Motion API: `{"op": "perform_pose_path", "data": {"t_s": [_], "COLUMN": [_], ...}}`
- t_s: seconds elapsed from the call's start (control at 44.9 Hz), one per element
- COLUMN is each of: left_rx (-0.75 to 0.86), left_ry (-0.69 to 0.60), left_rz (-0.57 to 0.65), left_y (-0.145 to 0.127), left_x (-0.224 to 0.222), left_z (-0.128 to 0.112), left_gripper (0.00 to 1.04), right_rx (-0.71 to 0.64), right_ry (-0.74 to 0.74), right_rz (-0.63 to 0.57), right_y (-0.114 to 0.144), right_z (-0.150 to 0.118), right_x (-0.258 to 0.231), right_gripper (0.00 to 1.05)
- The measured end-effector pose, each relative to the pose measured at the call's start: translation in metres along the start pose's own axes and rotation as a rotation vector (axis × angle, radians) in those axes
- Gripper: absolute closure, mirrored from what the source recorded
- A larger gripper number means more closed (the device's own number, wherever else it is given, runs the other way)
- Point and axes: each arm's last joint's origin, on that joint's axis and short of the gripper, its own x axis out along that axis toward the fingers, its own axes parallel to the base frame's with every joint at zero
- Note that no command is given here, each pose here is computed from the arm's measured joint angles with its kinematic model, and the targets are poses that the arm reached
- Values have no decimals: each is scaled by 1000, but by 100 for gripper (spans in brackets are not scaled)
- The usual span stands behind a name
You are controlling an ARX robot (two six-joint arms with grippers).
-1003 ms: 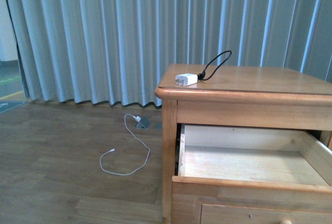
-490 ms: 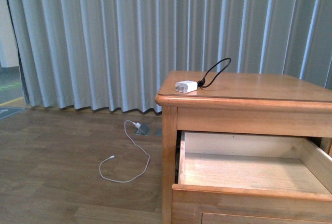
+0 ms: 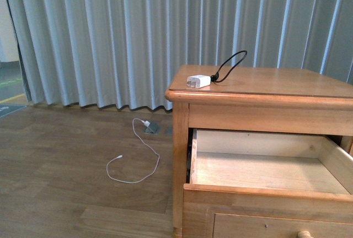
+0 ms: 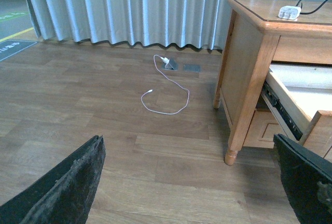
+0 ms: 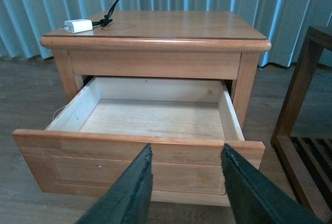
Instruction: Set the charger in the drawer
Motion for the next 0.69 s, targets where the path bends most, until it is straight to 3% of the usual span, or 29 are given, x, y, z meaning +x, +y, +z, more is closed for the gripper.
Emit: {"op": "perform_pose_path", "data": {"t_s": [0.022,0.178,0.223,0.312,0.512,0.691], "left_rx": [-3,-155,-174,-170,-6,90], "left_ry": [1,22,33,49,139,168], "left_rz": [6,434,471,388,103,-41], "left_y": [0,-2,-2,-8,-51,-94], "left_x": [0,15,26,57,166,244], "left_z": [0,7,13,33,76,100], "left_gripper": [6,6,6,6,6,6], "right_rx": [0,0,0,2,1,1], "right_ry": [0,0,0,1,1,1], "right_rz": [0,-1,0,-1,-1,-1], "right_y": [0,0,0,0,0,0], "right_z": [0,0,0,0,0,0], "right_x": [0,0,0,0,0,0], "right_gripper": [60,33,23,6,8,8]}}
